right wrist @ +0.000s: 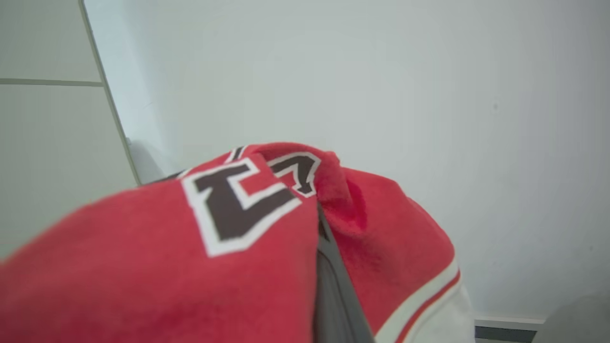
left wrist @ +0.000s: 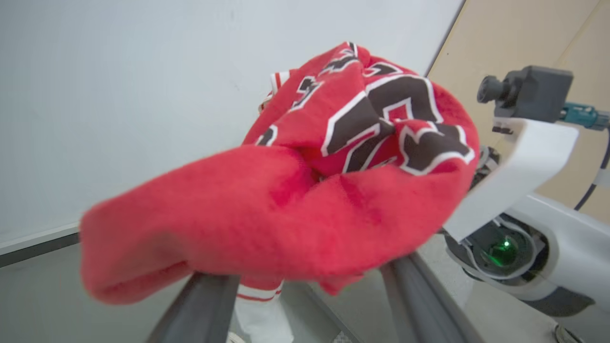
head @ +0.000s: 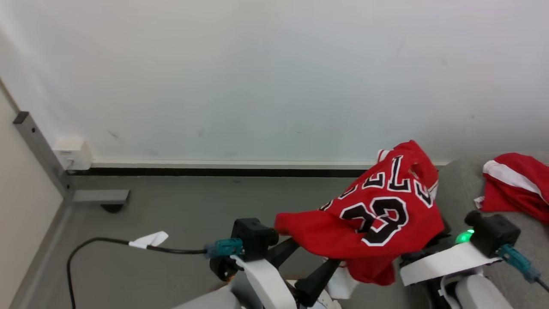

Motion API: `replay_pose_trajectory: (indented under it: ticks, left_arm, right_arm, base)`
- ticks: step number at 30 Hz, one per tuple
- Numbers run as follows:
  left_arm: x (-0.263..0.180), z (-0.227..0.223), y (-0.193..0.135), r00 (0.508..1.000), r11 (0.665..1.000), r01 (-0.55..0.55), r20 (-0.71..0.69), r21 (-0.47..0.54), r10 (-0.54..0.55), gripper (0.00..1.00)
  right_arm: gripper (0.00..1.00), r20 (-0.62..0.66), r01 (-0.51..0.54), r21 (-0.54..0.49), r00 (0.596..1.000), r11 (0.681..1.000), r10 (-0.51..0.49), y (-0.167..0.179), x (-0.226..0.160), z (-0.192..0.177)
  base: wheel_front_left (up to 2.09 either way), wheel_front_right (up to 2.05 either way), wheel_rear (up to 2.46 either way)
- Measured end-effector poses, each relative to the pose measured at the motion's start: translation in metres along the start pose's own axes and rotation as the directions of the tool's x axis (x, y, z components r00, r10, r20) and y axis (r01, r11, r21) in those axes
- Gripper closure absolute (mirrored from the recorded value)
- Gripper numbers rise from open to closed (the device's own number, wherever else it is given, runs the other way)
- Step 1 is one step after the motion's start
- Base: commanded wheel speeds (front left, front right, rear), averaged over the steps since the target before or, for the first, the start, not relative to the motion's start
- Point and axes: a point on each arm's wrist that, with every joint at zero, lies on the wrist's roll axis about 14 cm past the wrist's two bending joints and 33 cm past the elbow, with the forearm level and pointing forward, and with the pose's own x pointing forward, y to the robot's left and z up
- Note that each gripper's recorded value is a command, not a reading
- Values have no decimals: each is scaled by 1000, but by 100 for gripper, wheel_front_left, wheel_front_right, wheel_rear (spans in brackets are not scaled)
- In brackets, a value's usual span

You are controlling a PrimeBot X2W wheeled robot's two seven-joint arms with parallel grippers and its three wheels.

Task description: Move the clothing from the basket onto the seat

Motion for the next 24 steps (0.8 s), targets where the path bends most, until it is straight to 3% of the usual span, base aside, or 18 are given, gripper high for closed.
replay_pose_trajectory:
  ticks: [5,10,24]
  left_arm:
    - [12,-22,-18,995,996,85,-53,-16,-86,0]
    - [30,-29,-35,982,984,178,-54,-17,-179,0]
    - [78,-35,-82,909,909,416,-36,34,-415,0]
  right_arm:
    - [100,84,139,-95,988,986,-132,-56,-19,41]
    - [100,138,282,-151,955,948,-262,-100,-55,71]
    - [100,219,529,-175,843,830,-491,-145,-137,108]
  base:
    - [0,0,0]
    - [0,0,0]
    - [0,0,0]
